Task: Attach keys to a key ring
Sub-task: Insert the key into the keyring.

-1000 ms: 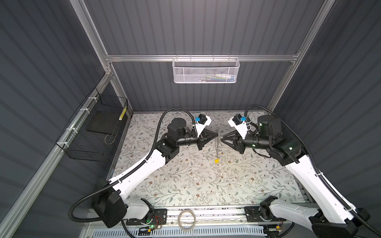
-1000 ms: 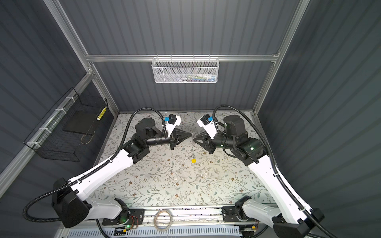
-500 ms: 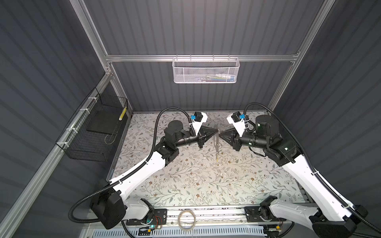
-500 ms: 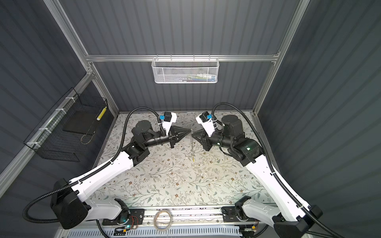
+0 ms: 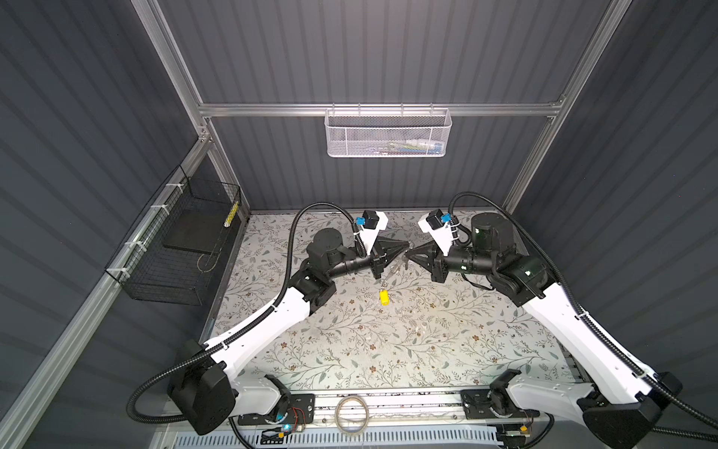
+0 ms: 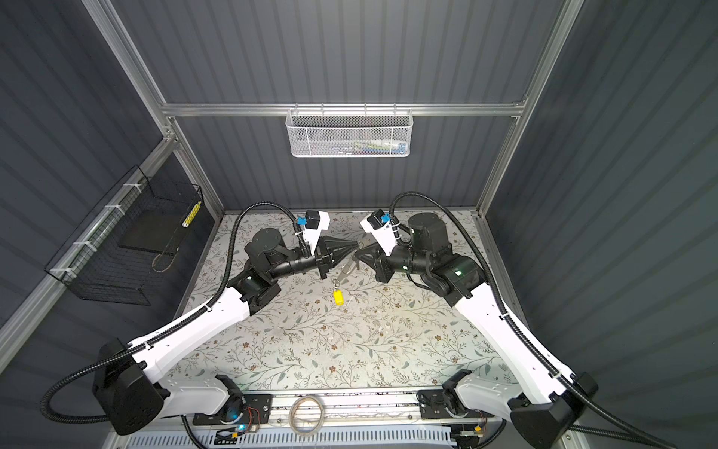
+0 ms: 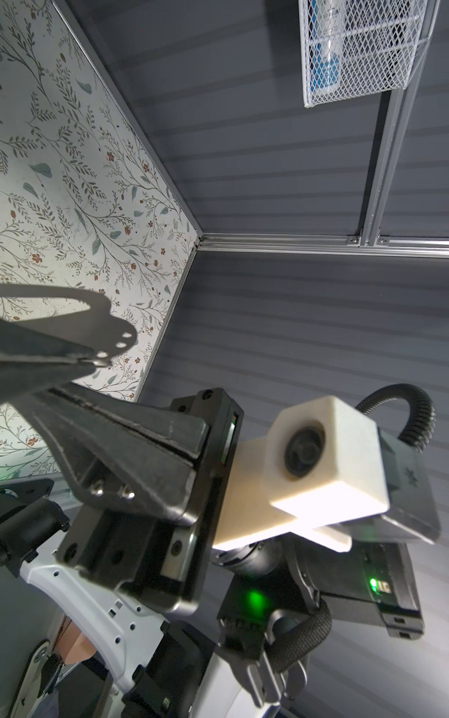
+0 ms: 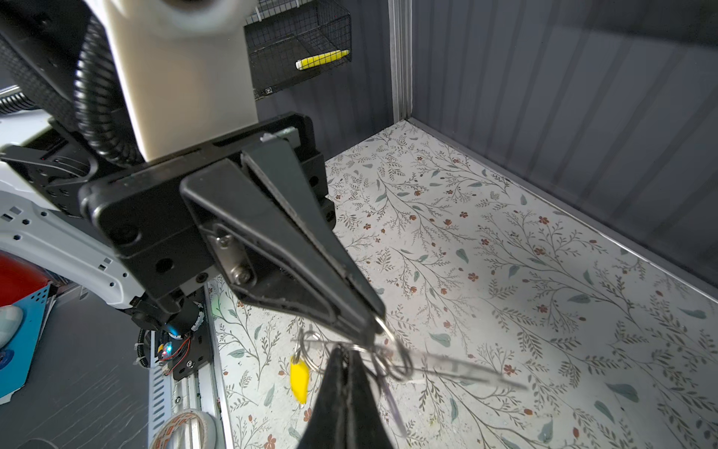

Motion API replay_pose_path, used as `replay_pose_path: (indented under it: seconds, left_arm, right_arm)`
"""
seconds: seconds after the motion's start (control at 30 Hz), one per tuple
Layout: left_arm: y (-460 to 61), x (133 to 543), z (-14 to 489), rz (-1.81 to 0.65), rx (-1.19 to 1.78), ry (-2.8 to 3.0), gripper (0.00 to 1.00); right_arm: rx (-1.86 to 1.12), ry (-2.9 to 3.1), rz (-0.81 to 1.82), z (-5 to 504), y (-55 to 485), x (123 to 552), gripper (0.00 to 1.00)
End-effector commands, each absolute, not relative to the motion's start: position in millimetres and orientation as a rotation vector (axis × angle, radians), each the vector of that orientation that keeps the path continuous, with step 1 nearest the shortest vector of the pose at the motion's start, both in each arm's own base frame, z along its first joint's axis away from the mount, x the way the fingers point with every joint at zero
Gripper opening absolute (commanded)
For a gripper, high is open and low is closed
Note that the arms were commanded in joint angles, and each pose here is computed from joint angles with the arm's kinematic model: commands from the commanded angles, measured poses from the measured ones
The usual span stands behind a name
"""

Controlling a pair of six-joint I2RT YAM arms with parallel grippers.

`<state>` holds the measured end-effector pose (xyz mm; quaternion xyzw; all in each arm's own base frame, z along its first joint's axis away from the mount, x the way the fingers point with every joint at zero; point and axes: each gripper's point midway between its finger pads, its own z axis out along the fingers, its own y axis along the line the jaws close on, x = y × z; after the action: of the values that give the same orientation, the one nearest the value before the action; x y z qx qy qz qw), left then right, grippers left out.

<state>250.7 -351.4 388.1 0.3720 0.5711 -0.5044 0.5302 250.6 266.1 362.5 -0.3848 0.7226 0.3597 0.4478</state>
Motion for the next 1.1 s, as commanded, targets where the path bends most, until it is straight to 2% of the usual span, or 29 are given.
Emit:
replay_pose_path:
  seconds: [0.0, 0.1, 0.23, 0.33, 0.6, 1.07]
  left_arm:
    - [-345.7, 238.6, 408.1, -1.229, 0.873, 1.278, 0.0]
    - [-343.4, 237.3, 408.3, -1.235, 0.861, 1.269, 0.0]
    - [-338.3, 234.6, 408.8, -1.24, 0.833, 1.246, 0.0]
    - [-336.5, 232.9, 410.8, -1.238, 0.835, 1.235, 0.0]
    - [-337.6, 223.0, 414.8, -1.291, 0.864, 1.19, 0.0]
    - [-333.5, 218.7, 424.2, -1.374, 0.814, 1.098, 0.0]
  right_arm:
    - [-1.028, 1.704, 1.028, 377.2, 282.0, 234.4, 0.06]
    - [-1.024, 1.676, 1.099, 381.6, 284.5, 232.0, 0.1]
    - [-1.003, 1.676, 1.126, 382.7, 281.9, 231.0, 0.22]
    - [-0.976, 1.668, 1.098, 386.7, 273.1, 230.3, 0.25]
    - [-0.852, 1.654, 0.974, 402.6, 236.8, 232.1, 0.26]
    - [-0.844, 1.708, 0.957, 385.8, 236.7, 238.1, 0.27]
